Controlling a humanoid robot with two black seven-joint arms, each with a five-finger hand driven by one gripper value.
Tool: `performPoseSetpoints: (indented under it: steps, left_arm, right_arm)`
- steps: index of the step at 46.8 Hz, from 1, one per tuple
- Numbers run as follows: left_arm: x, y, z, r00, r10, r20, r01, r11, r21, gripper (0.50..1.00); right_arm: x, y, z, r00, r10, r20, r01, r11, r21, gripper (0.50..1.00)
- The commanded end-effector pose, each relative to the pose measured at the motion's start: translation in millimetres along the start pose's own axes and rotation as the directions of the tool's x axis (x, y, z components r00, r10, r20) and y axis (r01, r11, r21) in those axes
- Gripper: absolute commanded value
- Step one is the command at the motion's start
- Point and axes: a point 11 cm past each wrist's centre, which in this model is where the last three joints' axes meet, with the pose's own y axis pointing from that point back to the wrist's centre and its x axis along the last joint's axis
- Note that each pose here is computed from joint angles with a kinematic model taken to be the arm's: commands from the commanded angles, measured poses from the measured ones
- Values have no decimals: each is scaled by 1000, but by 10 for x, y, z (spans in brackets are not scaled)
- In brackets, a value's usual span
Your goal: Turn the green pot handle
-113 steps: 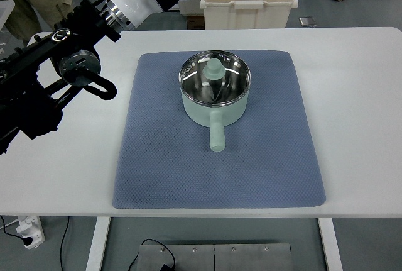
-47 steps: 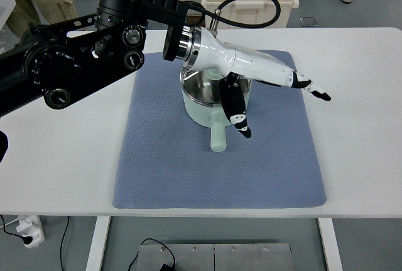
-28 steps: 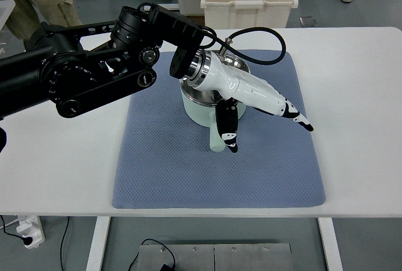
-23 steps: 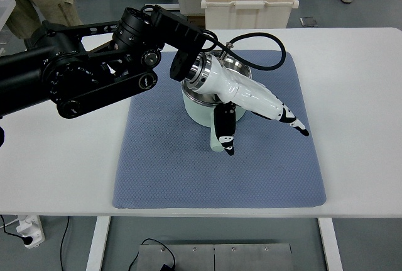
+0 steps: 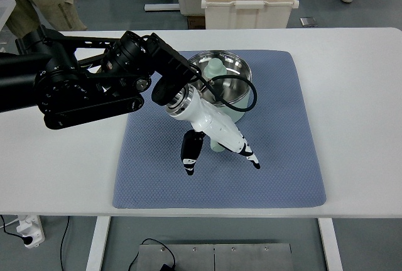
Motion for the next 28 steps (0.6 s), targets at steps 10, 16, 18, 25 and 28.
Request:
performPoseSetpoints:
  steps: [10, 16, 18, 25, 28]
  left_arm:
    - [-64, -15, -52, 999, -33, 3, 33, 999, 26, 1000]
    - [-56, -21, -67, 999, -33, 3, 33, 999, 32, 1000]
    - [-51, -25, -75, 999, -34, 6, 34, 999, 37, 1000]
    - [-30, -38, -137, 999, -33, 7, 33, 998, 59, 1000]
    - [-30, -39, -154, 999, -32, 3, 32, 997, 63, 1000]
  right_arm:
    - [0, 0, 0, 1000, 0, 0, 0, 1000, 0, 1000]
    - [0, 0, 0, 1000, 0, 0, 0, 1000, 0, 1000]
    - [0, 0, 0, 1000, 0, 0, 0, 1000, 0, 1000]
    - [0, 0, 0, 1000, 0, 0, 0, 1000, 0, 1000]
    - [0, 0, 0, 1000, 0, 0, 0, 1000, 0, 1000]
